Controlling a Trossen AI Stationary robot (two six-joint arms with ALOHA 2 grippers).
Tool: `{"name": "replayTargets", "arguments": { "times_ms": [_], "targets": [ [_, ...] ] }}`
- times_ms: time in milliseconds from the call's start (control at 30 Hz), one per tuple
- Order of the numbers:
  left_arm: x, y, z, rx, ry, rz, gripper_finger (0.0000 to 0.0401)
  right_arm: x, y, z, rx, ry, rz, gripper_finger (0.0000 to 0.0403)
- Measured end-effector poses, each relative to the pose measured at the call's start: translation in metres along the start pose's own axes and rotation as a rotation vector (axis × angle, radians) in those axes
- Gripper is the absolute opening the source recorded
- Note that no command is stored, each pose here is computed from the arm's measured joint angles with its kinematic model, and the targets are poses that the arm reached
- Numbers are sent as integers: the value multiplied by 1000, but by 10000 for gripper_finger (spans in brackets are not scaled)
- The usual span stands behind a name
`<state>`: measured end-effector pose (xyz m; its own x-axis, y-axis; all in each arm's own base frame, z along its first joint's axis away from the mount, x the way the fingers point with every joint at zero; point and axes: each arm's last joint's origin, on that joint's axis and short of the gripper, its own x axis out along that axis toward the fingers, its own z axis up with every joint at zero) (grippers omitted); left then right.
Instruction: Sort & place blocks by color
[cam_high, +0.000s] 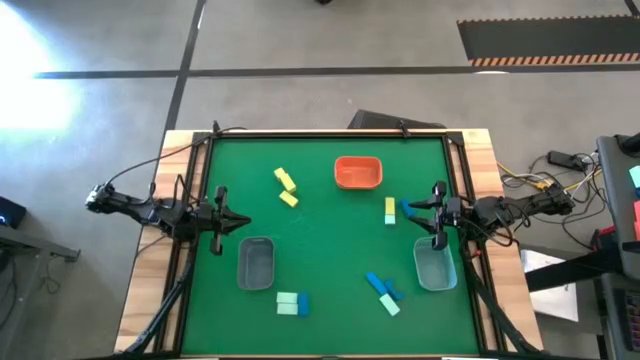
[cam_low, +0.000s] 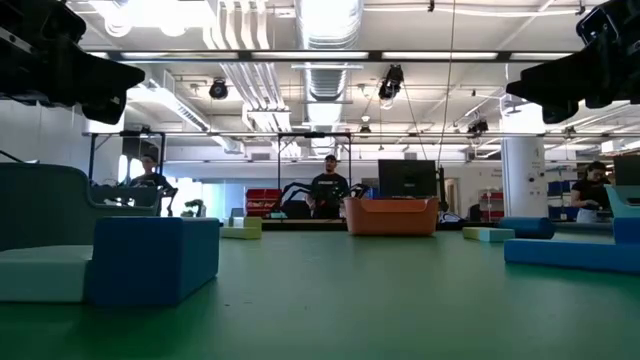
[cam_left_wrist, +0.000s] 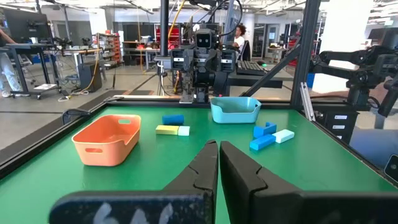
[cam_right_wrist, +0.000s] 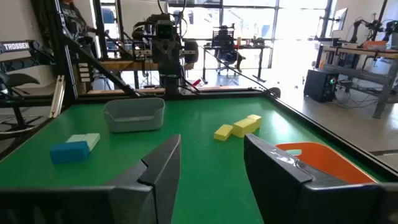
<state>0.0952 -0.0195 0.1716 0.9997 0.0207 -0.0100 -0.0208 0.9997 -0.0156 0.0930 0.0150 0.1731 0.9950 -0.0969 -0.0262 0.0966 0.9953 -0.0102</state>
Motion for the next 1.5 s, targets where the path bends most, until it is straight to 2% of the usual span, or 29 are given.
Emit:
{"name": "replayTargets", "arguments": {
  "times_ms": [1000, 1367, 1500],
  "targets": [
    [0, 0, 1, -4, -13, 1, 0, 0, 0, 2, 9, -24, -1, 164],
    [-8, 2, 39, -136, -412, -4, 0, 0, 0, 7, 33, -86, -1, 164],
    [-11, 3, 45, -130, -470, 11, 0, 0, 0, 8, 35, -89, -1, 164]
  ]
}}
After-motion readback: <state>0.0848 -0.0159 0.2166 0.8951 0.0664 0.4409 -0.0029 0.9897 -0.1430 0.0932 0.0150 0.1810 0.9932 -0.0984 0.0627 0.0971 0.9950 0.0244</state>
